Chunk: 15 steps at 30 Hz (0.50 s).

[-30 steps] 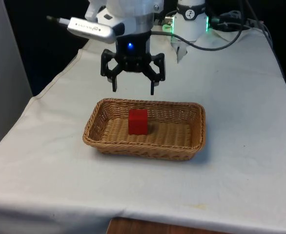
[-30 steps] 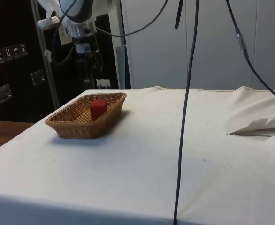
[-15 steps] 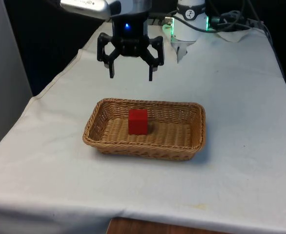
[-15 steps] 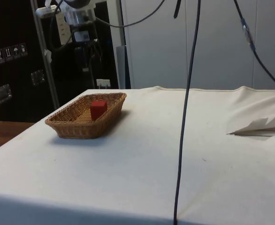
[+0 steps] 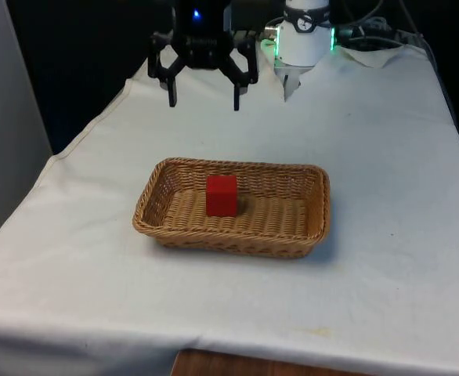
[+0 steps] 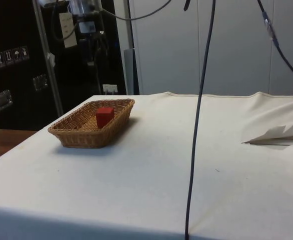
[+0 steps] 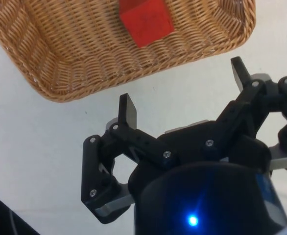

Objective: Pick up the cube and place it into the basket.

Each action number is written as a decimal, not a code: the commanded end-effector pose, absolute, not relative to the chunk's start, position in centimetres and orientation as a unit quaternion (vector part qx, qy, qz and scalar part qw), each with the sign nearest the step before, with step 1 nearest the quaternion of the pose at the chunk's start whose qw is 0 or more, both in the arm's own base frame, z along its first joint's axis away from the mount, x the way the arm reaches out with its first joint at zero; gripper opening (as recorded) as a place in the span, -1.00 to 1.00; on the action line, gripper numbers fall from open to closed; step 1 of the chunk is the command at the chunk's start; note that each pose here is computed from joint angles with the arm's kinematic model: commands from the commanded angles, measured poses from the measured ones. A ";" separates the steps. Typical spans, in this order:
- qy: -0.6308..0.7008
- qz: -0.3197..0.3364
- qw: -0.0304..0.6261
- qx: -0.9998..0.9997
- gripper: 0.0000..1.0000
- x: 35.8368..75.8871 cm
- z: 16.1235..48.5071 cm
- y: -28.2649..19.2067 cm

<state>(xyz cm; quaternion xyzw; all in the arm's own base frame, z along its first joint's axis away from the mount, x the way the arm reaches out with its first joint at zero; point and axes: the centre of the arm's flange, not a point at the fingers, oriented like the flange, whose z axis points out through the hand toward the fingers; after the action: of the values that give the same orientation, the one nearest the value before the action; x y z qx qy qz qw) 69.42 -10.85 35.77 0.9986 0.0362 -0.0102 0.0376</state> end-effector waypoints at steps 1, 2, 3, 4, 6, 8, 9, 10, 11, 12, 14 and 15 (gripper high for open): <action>0.039 -0.008 0.038 0.998 1.00 69.1 36.4 -11.1; 0.040 -0.008 0.037 0.998 1.00 69.0 36.6 -11.1; 0.038 -0.010 0.037 0.999 1.00 69.3 36.1 -11.0; 0.041 -0.006 0.037 0.998 1.00 68.9 36.8 -11.2; 0.043 -0.004 0.036 0.998 1.00 68.6 37.2 -11.4; 0.045 -0.001 0.033 0.998 1.00 68.1 37.8 -11.5; 0.046 0.000 0.032 0.998 1.00 68.0 37.9 -11.6; 0.047 0.002 0.032 0.998 1.00 67.9 38.1 -11.6; 0.045 -0.005 0.029 0.999 1.00 68.0 37.8 -11.6; 0.047 0.003 0.031 0.998 1.00 67.7 38.3 -11.7; 0.050 0.006 0.028 0.998 1.00 67.3 38.8 -11.8; 0.050 0.007 0.027 0.998 1.00 67.2 38.9 -12.0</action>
<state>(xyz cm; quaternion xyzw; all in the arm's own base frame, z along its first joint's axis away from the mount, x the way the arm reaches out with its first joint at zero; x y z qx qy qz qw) 67.29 -11.87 38.69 0.9985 0.0481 -0.0001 0.0244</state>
